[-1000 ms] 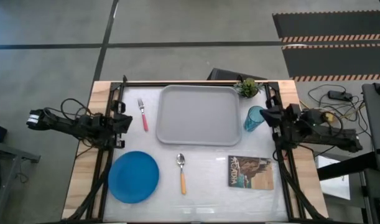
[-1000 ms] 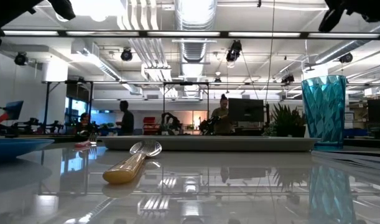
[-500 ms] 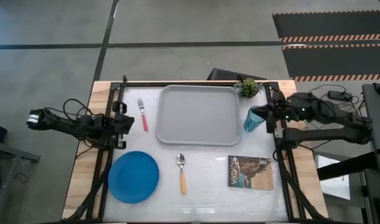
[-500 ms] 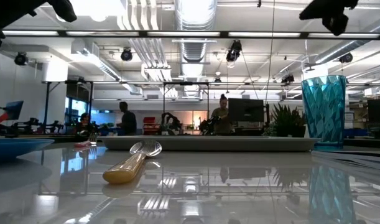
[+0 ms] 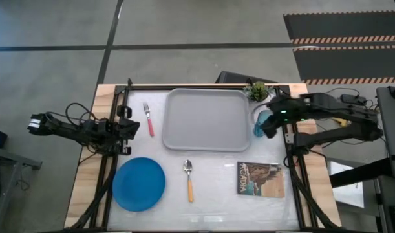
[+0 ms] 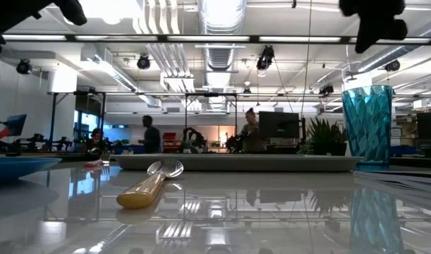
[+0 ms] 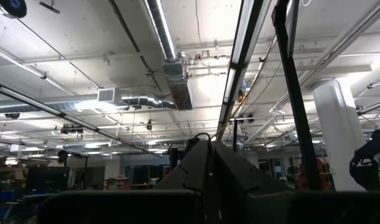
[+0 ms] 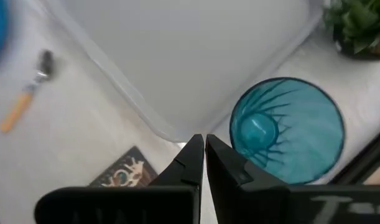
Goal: Pick and place plate/cup/fork/spoon on tray
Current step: Put the blue glass to the top right corner of the tray
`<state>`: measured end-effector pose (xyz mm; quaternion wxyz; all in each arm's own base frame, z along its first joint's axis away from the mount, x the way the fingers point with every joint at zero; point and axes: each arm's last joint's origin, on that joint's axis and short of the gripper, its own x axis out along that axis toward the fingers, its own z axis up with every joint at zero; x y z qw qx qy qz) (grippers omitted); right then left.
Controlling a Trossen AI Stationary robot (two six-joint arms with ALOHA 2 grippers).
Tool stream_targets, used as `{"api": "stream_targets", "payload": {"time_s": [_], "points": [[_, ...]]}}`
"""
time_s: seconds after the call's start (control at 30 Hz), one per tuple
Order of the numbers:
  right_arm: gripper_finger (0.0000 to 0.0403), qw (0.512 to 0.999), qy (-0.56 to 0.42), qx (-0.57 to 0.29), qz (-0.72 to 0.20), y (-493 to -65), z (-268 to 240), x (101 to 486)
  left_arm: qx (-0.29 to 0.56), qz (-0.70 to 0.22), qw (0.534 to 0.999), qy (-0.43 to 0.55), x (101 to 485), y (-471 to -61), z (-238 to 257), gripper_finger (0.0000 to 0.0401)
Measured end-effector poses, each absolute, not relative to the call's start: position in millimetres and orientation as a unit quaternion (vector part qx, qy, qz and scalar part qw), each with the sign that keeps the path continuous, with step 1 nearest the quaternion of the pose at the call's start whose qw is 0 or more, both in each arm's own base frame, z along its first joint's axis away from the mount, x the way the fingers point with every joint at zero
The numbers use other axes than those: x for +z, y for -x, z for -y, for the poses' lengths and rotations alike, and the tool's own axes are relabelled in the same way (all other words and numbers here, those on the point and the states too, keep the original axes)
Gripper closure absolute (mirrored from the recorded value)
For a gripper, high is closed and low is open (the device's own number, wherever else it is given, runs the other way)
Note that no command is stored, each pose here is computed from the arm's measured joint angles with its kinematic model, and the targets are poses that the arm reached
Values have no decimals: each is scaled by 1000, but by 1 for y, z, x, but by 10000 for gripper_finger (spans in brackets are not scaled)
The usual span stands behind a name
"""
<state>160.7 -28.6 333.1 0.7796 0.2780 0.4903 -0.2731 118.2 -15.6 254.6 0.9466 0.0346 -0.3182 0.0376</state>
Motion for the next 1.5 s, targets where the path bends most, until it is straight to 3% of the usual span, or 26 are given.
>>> {"api": "stream_targets", "payload": {"time_s": [0.13,0.33,0.5,0.67,1.3,1.5], "points": [[371,760,-290,-289,-505,-172,31,324,38,318,947,-35,254,-118,16,397],[298,738,-285,-314,-524,-173,32,320,37,316,947,-35,254,-118,16,397],[244,740,-259,-335,-523,-173,34,319,38,316,947,-35,254,-118,16,397],[215,742,-238,-340,-527,-172,35,316,38,317,947,-35,254,-118,16,397],[227,709,-193,-348,-582,-167,35,270,38,317,947,-35,254,-118,16,397],[275,713,-200,-337,-582,-168,35,269,38,316,947,-35,254,-118,16,397]]}}
